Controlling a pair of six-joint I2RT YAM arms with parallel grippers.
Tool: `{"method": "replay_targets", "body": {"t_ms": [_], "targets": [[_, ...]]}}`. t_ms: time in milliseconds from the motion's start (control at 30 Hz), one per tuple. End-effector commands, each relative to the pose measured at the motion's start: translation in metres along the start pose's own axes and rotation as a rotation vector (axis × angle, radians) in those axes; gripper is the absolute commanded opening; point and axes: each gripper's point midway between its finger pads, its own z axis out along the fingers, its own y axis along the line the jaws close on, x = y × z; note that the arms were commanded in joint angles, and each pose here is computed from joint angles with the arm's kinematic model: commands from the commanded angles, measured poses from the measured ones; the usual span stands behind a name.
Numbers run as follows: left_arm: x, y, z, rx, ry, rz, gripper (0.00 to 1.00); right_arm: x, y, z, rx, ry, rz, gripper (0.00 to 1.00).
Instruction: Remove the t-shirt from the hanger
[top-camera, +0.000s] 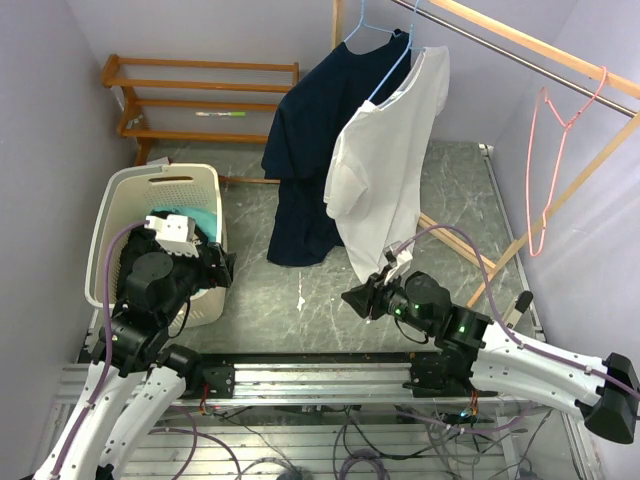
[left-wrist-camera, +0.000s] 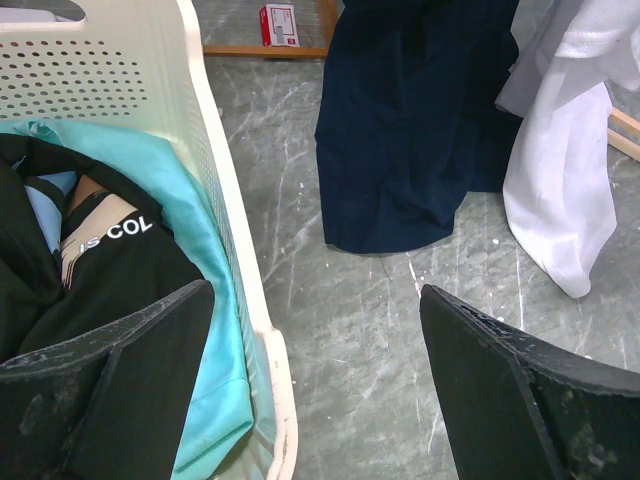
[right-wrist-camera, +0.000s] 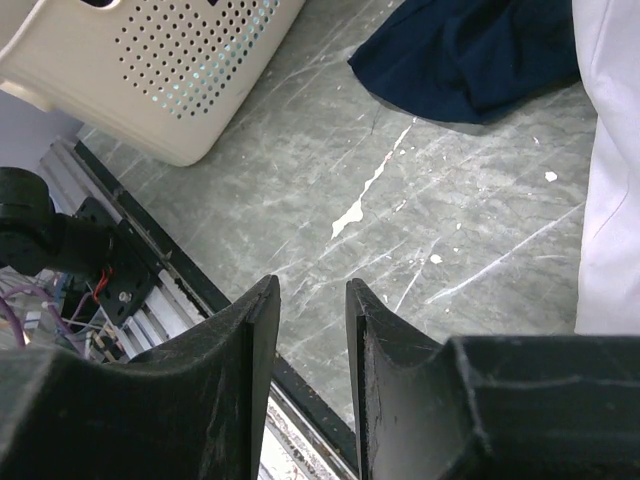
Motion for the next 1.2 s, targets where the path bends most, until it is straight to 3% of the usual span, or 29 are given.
{"method": "replay_targets", "body": {"t_ms": [0, 333, 467, 600, 800, 833, 967, 1067, 1167], "targets": [[-0.004, -0.005, 0.000, 0.019, -0.017, -0.006, 0.95, -0.010, 0.003, 0.001, 0.005, -0.014, -0.009, 0.33], [-0.004, -0.004, -0.001, 0.016, -0.020, -0.006, 0.95, -0.021, 0.008, 0.000, 0.004, -0.021, -0.036, 0.34], [-0.004, -0.004, -0.001, 0.016, -0.018, -0.007, 0.95, -0.047, 0.014, -0.003, 0.022, -0.072, -0.046, 0.35], [-0.004, -0.004, 0.000, 0.013, -0.016, -0.007, 0.95, -0.124, 0.035, -0.012, 0.074, -0.185, -0.101, 0.35], [-0.004, -0.002, -0.001, 0.006, -0.020, -0.011, 0.95, -0.266, 0.052, -0.033, 0.350, -0.367, -0.123, 0.44], [-0.004, -0.003, -0.001, 0.008, -0.019, -0.010, 0.95, -0.284, 0.050, -0.034, 0.412, -0.398, -0.126, 0.60], [-0.005, -0.003, -0.001, 0.007, -0.020, -0.010, 0.95, -0.348, 0.048, -0.033, 0.616, -0.519, -0.143, 0.81], [-0.005, -0.002, -0.002, 0.005, -0.026, -0.011, 0.95, -0.385, 0.034, -0.015, 0.703, -0.560, -0.141, 0.82], [-0.006, -0.002, -0.004, 0.006, -0.034, -0.014, 0.95, -0.418, -0.012, 0.004, 0.691, -0.546, -0.076, 0.73]]}}
